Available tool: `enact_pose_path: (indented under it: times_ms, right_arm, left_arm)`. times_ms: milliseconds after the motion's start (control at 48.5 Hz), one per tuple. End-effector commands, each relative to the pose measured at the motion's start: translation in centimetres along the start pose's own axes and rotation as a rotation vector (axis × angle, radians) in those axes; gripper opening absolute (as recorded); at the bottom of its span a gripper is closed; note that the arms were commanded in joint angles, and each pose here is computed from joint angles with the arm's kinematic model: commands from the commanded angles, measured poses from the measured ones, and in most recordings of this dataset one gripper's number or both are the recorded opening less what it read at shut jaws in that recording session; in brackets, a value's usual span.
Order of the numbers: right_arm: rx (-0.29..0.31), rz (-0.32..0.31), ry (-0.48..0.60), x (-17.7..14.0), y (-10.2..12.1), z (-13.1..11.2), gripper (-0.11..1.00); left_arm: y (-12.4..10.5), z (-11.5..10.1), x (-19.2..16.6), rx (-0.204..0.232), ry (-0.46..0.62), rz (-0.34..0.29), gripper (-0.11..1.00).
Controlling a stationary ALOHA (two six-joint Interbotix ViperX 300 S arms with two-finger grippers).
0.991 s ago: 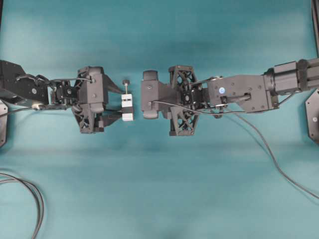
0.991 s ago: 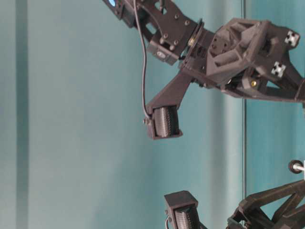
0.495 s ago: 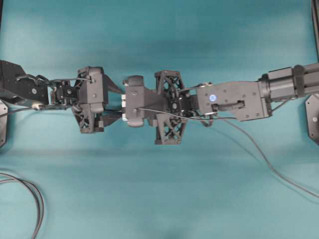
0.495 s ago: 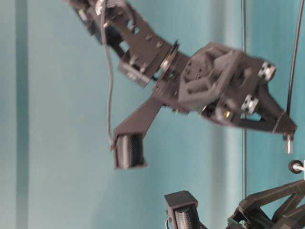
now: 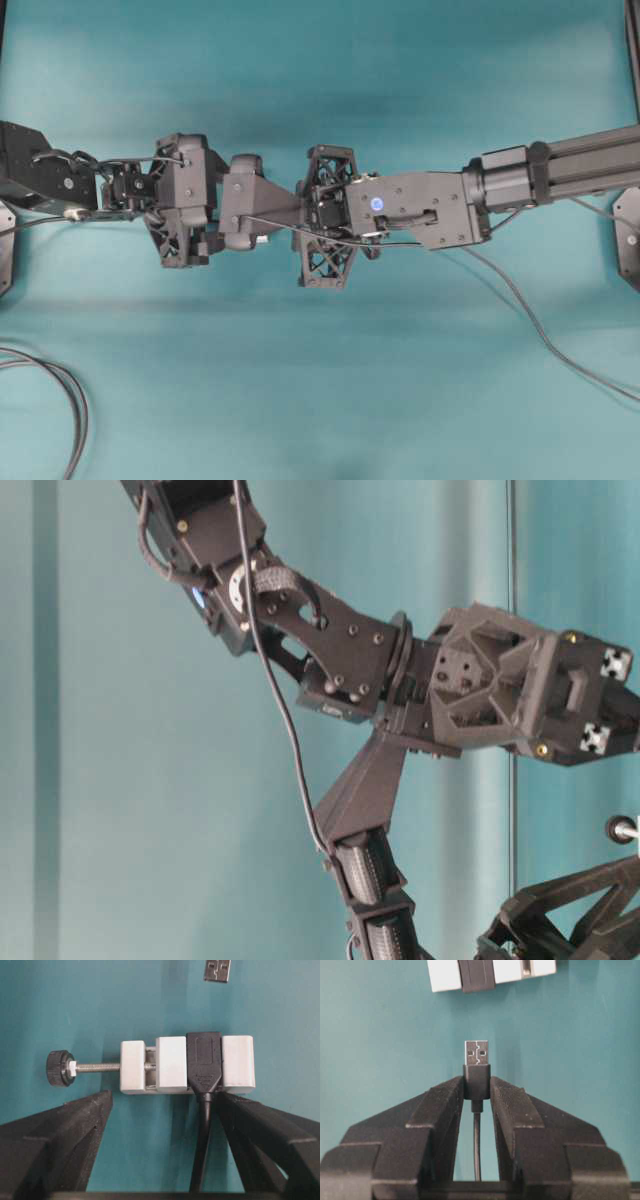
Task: Insert the USB cable into the female connector supported by the left arm.
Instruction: 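Align the right gripper's USB plug with the clamped female socket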
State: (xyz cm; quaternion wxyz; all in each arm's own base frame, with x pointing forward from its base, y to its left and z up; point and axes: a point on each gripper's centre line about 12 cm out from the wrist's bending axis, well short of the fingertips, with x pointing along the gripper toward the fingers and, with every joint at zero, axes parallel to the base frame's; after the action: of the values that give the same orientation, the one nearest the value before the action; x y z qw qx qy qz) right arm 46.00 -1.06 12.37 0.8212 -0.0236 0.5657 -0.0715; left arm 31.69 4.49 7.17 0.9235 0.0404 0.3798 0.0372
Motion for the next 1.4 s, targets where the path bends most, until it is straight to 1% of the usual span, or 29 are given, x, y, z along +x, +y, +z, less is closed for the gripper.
enact_pose_path:
  times_ms: [0, 310, 372, 433, 495, 599, 722, 970, 1115, 1383]
  right_arm:
    - [0.002, -0.003, -0.033, -1.0, -0.3, 1.1, 0.22]
    - [-0.048, -0.005, -0.032, -0.6, -0.3, 1.1, 0.22]
    - [-0.079, -0.025, -0.034, -0.4, -0.4, 1.1, 0.22]
    - [-0.127, -0.059, -0.034, -0.1, -0.6, 1.1, 0.22]
    - [-0.15, -0.077, -0.039, 0.0, -0.7, 1.2, 0.22]
    - [-0.153, -0.084, -0.039, 0.1, -0.8, 1.3, 0.22]
    - [-0.148, -0.081, -0.046, 0.2, -0.8, 1.3, 0.22]
    - [-0.151, -0.068, -0.081, 0.4, -0.5, 1.7, 0.22]
    - [-0.152, -0.068, -0.075, 0.6, -0.5, 1.5, 0.22]
    - [-0.154, -0.059, -0.115, 0.5, -0.4, 2.1, 0.22]
  left_arm:
    - [0.5, 0.6, -0.1, 0.004, -0.027, 0.014, 0.93]
    - [0.3, -0.2, 0.0, 0.017, -0.014, 0.008, 0.93]
    - [0.3, -0.2, 0.0, 0.017, -0.014, 0.008, 0.93]
    - [0.3, -0.2, 0.1, 0.017, -0.014, 0.008, 0.93]
    - [0.3, -0.2, 0.1, 0.017, -0.019, 0.008, 0.93]
    - [0.3, -0.3, 0.0, 0.017, -0.02, 0.008, 0.93]
    - [0.3, -0.5, 0.0, 0.017, -0.014, 0.007, 0.93]
    - [0.3, -0.3, 0.0, 0.015, -0.03, 0.01, 0.93]
    - [0.3, -0.3, 0.0, 0.015, -0.03, 0.01, 0.93]
    - [0.3, -0.4, -0.1, 0.017, -0.028, 0.009, 0.93]
